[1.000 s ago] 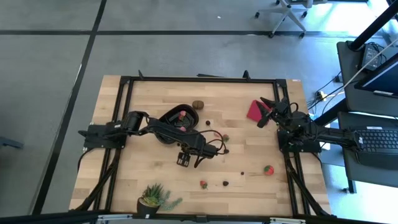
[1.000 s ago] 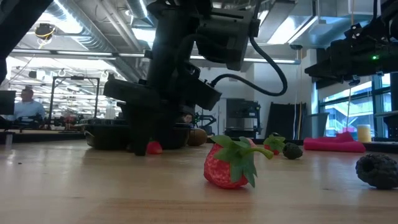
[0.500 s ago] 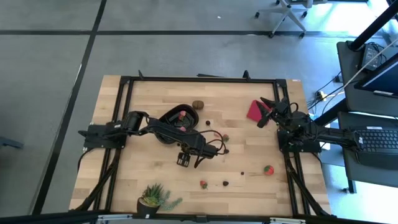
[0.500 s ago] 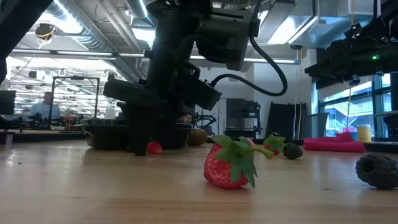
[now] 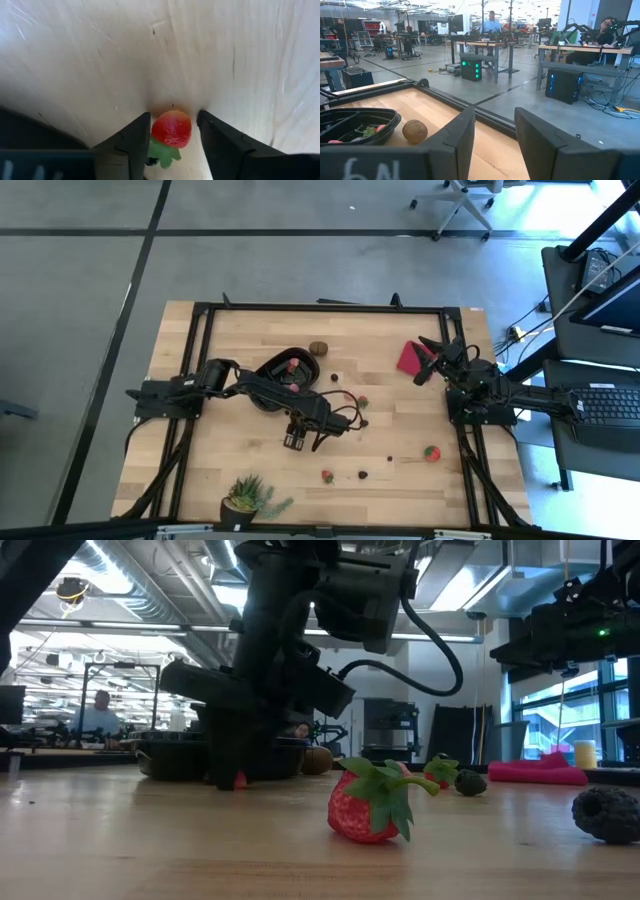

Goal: Pick and placing Produce into tupperware
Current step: Put the red strawberry into the black bin

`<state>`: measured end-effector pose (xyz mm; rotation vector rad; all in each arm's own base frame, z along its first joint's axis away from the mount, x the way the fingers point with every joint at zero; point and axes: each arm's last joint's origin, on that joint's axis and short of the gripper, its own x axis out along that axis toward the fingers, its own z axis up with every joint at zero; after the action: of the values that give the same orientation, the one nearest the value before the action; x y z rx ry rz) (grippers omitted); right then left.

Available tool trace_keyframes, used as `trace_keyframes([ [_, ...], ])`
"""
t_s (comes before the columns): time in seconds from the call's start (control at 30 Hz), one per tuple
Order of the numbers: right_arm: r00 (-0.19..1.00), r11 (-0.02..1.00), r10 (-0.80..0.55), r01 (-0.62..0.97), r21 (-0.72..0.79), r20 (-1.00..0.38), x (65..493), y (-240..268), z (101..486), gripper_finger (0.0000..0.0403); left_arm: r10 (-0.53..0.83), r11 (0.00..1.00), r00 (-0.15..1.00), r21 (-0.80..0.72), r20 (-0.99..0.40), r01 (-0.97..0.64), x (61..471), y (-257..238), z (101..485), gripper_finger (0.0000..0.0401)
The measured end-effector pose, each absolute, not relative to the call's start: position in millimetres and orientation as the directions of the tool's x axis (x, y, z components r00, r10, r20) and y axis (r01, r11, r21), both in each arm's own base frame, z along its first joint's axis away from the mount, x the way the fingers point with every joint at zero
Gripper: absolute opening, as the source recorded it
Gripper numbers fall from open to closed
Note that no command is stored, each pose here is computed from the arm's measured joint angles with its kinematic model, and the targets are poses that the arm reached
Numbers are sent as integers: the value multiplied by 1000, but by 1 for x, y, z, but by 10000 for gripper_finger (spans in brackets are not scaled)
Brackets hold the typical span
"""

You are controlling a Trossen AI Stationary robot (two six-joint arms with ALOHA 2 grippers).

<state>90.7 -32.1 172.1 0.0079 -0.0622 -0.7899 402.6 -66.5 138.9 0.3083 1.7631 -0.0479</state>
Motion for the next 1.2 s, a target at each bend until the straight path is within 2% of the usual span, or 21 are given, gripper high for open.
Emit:
trace_keyframes([
  [0.27, 702, 704, -710, 710, 30, 53, 91, -32, 172, 142, 181, 963, -182, 137, -967, 232, 403, -67, 139, 123],
  [0.5, 702, 704, -710, 710, 30, 53, 91, -32, 172, 142, 193, 960, -208, 141, -959, 240, 400, -65, 139, 113],
  [0.97, 702, 704, -710, 709, 30, 53, 91, -32, 172, 142, 163, 967, -256, 103, -953, 231, 396, -65, 139, 161],
  [1.2, 702, 704, -710, 710, 30, 52, 91, -32, 172, 142, 149, 969, -302, 78, -942, 234, 392, -65, 138, 163],
])
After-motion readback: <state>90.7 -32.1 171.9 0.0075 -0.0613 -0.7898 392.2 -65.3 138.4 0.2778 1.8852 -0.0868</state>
